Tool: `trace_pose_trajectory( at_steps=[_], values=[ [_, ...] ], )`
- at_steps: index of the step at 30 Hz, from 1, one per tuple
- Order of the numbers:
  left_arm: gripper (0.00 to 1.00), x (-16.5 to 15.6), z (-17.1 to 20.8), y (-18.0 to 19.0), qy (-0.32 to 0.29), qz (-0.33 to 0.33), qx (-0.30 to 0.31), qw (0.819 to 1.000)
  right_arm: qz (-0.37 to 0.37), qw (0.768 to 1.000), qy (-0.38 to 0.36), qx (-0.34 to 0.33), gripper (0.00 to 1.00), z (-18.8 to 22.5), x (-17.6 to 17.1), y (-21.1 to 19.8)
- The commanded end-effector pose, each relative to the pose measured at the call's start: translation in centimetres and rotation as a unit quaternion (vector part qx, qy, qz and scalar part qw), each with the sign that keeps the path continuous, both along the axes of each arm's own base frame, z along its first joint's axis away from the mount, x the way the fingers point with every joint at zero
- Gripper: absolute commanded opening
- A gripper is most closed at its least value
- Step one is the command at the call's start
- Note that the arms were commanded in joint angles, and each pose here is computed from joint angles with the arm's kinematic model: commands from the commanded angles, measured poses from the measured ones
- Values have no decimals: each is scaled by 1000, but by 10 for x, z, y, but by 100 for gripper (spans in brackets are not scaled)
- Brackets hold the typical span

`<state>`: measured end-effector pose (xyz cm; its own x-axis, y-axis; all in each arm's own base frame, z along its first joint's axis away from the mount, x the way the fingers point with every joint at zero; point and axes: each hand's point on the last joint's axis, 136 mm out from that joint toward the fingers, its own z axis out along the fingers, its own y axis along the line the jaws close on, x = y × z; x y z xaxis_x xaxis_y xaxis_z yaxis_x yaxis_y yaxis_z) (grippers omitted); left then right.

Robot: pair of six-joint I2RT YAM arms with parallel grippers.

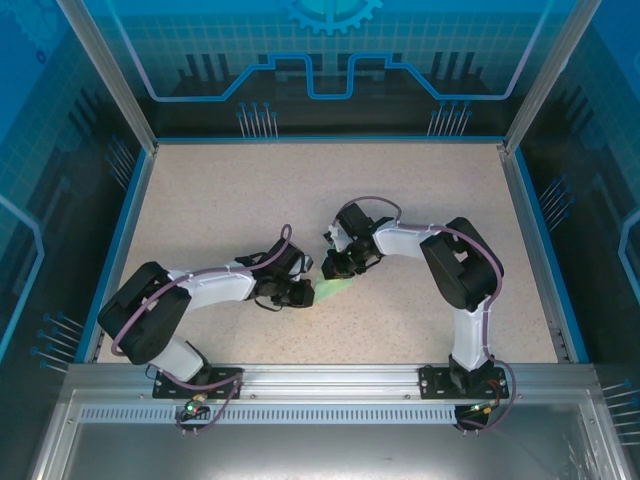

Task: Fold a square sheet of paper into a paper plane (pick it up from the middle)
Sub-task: Fourth fold the wing at the center of the table.

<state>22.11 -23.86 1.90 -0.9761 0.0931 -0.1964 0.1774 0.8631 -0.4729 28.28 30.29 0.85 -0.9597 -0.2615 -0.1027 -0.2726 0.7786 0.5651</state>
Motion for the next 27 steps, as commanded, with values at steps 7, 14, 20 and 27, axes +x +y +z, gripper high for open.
trace_pose_trajectory(
  at_steps=[7, 14, 20, 27],
  values=[
    [10, -7, -18, 9, 32, -10, 33, 999, -8, 996, 25, -85, 13, -45, -10, -34],
    [6, -15, -34, 22, 56, -18, 80, 995, -8, 996, 23, -89, 13, -46, -9, -35],
    [5, -24, -30, 24, 62, -47, 93, 993, -11, 995, 24, -96, 12, -50, -8, -40],
    [6, -25, -8, 19, 53, -64, 78, 993, -14, 995, 21, -102, 12, -48, -5, -44]
  ],
)
